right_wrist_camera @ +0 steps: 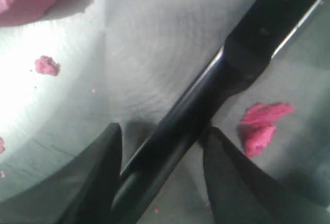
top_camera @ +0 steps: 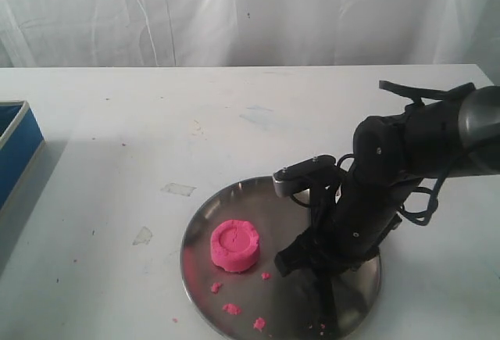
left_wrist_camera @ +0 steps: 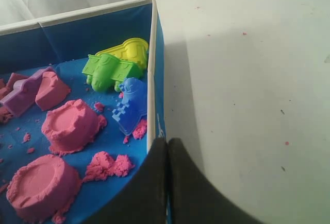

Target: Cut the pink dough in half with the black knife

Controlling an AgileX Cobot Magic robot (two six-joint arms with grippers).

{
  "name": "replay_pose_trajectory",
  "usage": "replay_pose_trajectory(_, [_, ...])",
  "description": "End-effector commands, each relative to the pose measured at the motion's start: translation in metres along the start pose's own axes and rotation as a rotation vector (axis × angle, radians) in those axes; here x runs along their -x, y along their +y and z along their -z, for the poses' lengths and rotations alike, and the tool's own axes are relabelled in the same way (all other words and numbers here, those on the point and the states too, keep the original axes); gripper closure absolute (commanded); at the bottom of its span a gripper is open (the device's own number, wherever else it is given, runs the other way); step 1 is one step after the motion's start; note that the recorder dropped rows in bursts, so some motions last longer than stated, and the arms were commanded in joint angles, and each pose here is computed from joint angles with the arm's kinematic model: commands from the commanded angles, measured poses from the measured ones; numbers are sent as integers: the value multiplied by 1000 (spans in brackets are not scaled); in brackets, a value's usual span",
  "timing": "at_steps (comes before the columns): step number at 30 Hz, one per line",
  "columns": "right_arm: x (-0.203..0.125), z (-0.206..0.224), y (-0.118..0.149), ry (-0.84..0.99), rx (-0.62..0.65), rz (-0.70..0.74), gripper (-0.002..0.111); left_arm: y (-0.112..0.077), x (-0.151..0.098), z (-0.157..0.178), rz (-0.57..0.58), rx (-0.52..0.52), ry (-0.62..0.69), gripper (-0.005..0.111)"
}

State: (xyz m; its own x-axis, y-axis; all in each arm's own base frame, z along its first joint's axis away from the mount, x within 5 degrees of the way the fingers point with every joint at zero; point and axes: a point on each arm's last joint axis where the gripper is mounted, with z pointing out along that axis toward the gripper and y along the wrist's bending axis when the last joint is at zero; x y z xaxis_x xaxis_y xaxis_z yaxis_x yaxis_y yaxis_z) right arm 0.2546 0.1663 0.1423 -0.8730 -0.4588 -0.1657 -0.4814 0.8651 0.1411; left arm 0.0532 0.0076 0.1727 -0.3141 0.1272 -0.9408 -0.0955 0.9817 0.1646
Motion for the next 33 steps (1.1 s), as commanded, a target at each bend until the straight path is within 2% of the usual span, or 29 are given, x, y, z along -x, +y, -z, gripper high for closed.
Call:
replay_pose_trajectory(1, [4, 0, 0, -36, -1, -7, 67, -1, 0, 0, 11, -4, -7, 107])
replay_pose_trajectory(7, [4, 0, 0, -33, -2, -5, 94, -1, 0, 0, 11, -4, -7, 107])
replay_pose_trajectory(11, [3, 0, 0, -23, -2, -4, 107, -1, 0, 0, 11, -4, -7, 107])
replay_pose_trajectory(15, [3, 8, 1, -46, -3, 5, 108, -1, 0, 0, 11, -4, -7, 107])
replay_pose_trajectory(19, [3, 42, 7, -109, 9, 22, 108, -1, 0, 0, 11, -4, -7, 107])
replay_pose_trajectory(22, [-17, 56, 5, 38, -24, 89, 108, -1, 0, 0, 11, -4, -7, 107])
replay_pose_trajectory(25, [-30, 57, 4, 177, -29, 119, 108, -1, 0, 0, 11, -4, -7, 107])
replay_pose_trajectory(29, [-24, 44, 1, 44, -50, 151, 108, -1, 0, 0, 11, -4, -7, 107])
replay_pose_trajectory(33, [-28, 28, -6, 123, -88, 189, 108, -1, 0, 0, 11, -4, -7, 107])
